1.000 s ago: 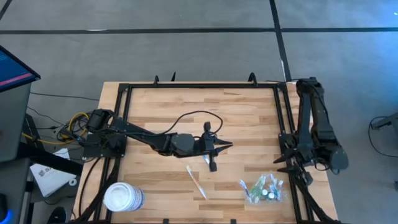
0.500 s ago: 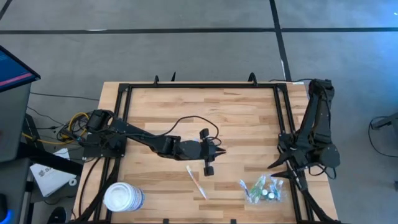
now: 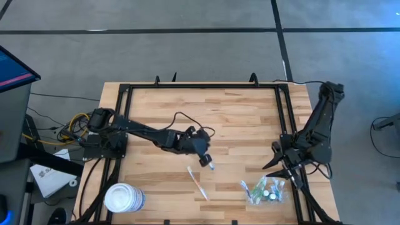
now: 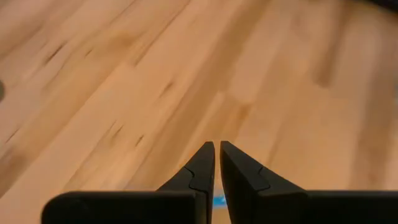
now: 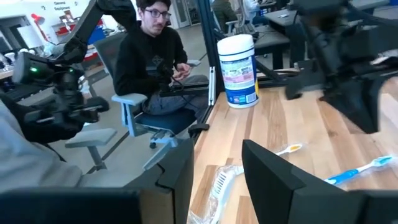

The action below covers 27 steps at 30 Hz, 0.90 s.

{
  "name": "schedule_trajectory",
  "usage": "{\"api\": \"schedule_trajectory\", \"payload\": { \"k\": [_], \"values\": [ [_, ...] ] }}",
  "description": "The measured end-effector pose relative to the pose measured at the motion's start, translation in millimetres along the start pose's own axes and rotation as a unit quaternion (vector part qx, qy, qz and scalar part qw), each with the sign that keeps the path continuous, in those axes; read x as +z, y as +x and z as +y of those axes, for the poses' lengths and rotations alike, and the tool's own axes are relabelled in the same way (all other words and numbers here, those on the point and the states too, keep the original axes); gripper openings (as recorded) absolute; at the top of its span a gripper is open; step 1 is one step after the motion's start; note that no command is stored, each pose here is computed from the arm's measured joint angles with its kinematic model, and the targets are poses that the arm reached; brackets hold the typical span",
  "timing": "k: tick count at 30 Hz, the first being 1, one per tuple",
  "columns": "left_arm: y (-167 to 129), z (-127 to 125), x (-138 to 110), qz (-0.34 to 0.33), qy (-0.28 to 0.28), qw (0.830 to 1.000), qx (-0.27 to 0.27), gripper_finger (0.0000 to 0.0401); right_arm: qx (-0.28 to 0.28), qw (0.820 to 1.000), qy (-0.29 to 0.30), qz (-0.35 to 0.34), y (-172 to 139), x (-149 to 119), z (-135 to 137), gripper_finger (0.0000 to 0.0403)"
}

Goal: Pick & Place toothbrushing station
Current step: Put the blue toothbrush into the transparent organizer

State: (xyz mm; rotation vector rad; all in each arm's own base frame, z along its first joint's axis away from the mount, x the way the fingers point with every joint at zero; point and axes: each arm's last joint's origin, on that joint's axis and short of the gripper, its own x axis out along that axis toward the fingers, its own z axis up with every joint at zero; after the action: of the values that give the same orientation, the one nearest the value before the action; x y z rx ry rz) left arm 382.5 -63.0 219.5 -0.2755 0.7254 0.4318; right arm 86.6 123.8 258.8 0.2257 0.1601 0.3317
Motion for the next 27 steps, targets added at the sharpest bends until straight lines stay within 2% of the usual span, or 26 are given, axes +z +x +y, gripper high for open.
{"api": "schedule_trajectory", "payload": {
  "k": [9,18,24,27],
  "values": [
    [8,28,-5,0.07,-0.059,0.994,0.06,0.0027,-0.003,1.0,0.003,0.002,4,1,-4,0.0127],
    [23,53,-36,0.119,-0.085,0.986,0.083,0.0086,0.005,1.0,0.015,0.006,4,1,-4,0.0127],
    [21,66,-55,0.11,-0.112,0.984,0.079,0.0123,0.004,1.0,0.014,0.008,4,0,-4,0.0127],
    [17,75,-60,0.084,-0.134,0.985,0.063,0.0136,0.004,1.0,0.014,0.008,4,0,-4,0.0127]
  ]
}}
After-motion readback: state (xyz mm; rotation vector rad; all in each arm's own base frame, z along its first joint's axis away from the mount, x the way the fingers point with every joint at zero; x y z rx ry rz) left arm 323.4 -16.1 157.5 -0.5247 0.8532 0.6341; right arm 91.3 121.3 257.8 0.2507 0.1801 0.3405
